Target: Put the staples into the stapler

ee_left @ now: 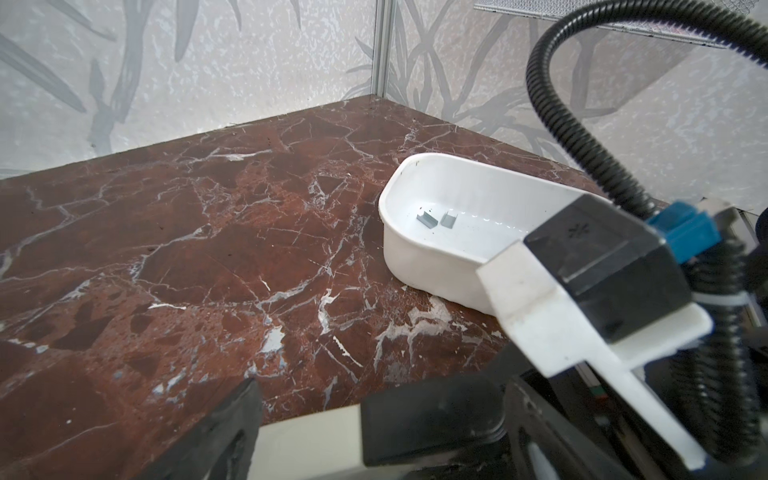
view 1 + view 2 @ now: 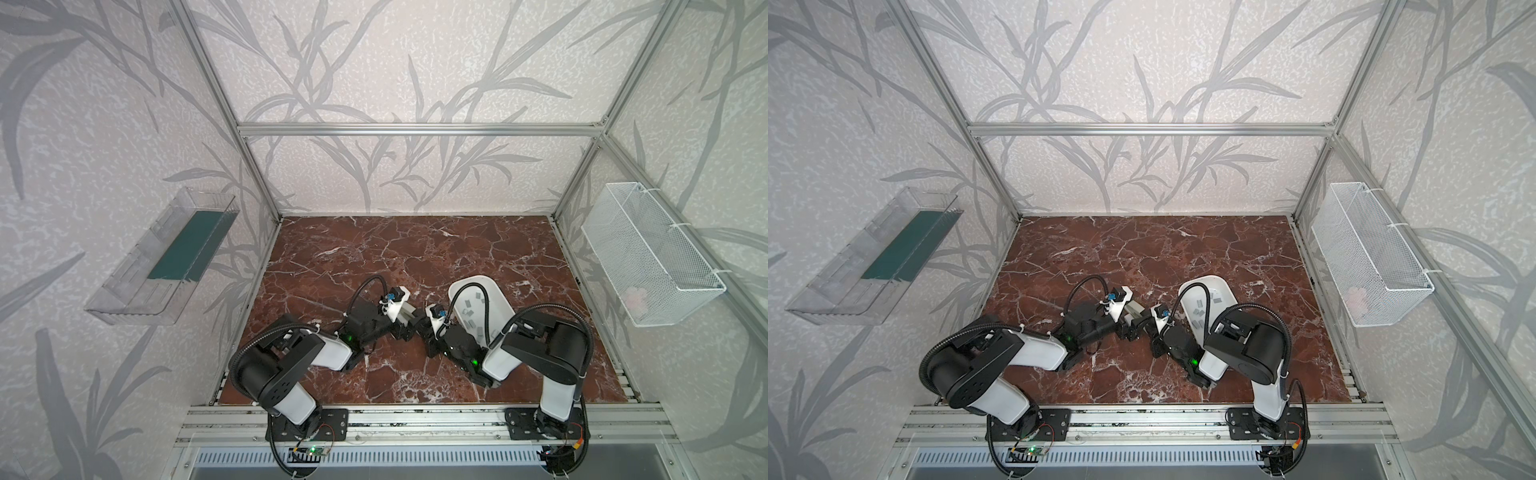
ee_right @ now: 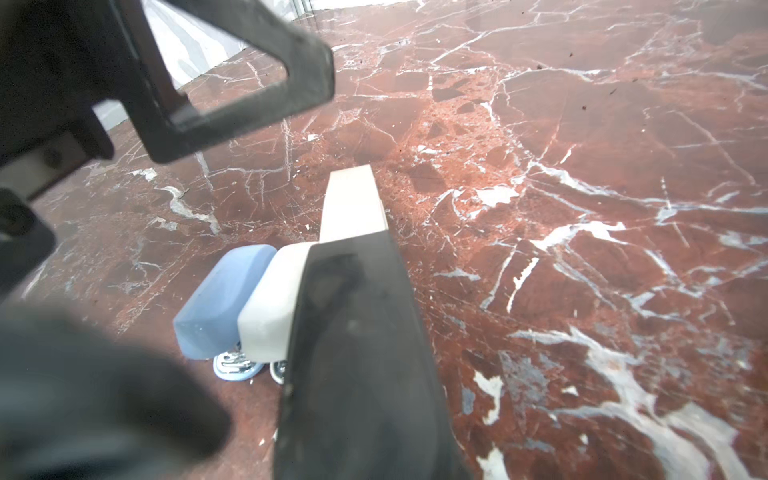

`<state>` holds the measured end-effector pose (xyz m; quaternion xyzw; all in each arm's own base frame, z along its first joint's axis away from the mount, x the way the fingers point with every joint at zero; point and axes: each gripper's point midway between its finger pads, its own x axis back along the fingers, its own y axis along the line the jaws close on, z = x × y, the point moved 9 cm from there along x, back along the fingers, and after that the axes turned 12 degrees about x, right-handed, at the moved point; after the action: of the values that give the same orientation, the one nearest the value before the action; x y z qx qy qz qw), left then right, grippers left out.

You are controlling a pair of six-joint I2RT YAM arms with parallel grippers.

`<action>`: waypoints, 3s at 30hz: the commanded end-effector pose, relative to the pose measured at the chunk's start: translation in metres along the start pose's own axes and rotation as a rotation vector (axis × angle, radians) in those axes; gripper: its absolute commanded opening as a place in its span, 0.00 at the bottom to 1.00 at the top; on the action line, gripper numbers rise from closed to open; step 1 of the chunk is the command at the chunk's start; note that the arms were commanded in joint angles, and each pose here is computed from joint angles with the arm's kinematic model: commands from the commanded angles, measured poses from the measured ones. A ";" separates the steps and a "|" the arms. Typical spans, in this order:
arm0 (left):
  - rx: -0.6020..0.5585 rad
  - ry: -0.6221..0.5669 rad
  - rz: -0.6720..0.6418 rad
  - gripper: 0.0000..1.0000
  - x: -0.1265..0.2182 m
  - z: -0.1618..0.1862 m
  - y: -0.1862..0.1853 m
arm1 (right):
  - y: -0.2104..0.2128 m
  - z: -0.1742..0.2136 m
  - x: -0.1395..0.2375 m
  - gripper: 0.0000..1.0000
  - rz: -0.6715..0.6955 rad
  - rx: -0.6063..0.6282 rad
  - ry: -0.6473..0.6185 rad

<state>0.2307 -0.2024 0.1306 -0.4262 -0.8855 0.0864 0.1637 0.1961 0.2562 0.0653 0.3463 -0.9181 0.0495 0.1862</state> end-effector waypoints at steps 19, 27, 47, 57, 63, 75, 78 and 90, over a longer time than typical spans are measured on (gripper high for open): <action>0.015 -0.109 -0.296 0.93 0.007 -0.032 0.017 | 0.002 -0.051 0.030 0.43 0.001 0.025 -0.034; 0.053 -0.081 -0.382 0.94 -0.003 -0.030 0.027 | 0.003 -0.065 0.017 0.31 0.047 0.051 -0.001; 0.097 -0.004 -0.333 0.94 -0.025 -0.007 0.032 | 0.005 -0.018 -0.005 0.17 0.074 0.042 0.137; 0.102 0.004 -0.320 0.94 -0.029 0.004 0.035 | 0.007 0.005 -0.007 0.16 0.098 0.038 0.181; 0.100 0.001 -0.320 0.94 -0.030 0.004 0.035 | 0.006 0.010 -0.007 0.15 0.103 0.024 0.168; 0.081 -0.058 -0.358 0.94 -0.014 -0.024 0.029 | 0.012 -0.057 0.006 0.39 0.088 0.075 0.061; 0.082 -0.079 -0.400 0.94 -0.003 -0.034 0.027 | 0.013 -0.057 0.008 0.46 0.066 0.086 0.093; 0.119 -0.190 -0.626 0.99 0.042 -0.048 0.032 | 0.014 -0.033 -0.001 0.46 0.056 0.085 0.175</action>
<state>0.2507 -0.1595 0.1785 -0.1554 -0.9725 0.1249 0.1203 0.1970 0.2710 0.0998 0.3239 -0.9072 0.1189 0.2406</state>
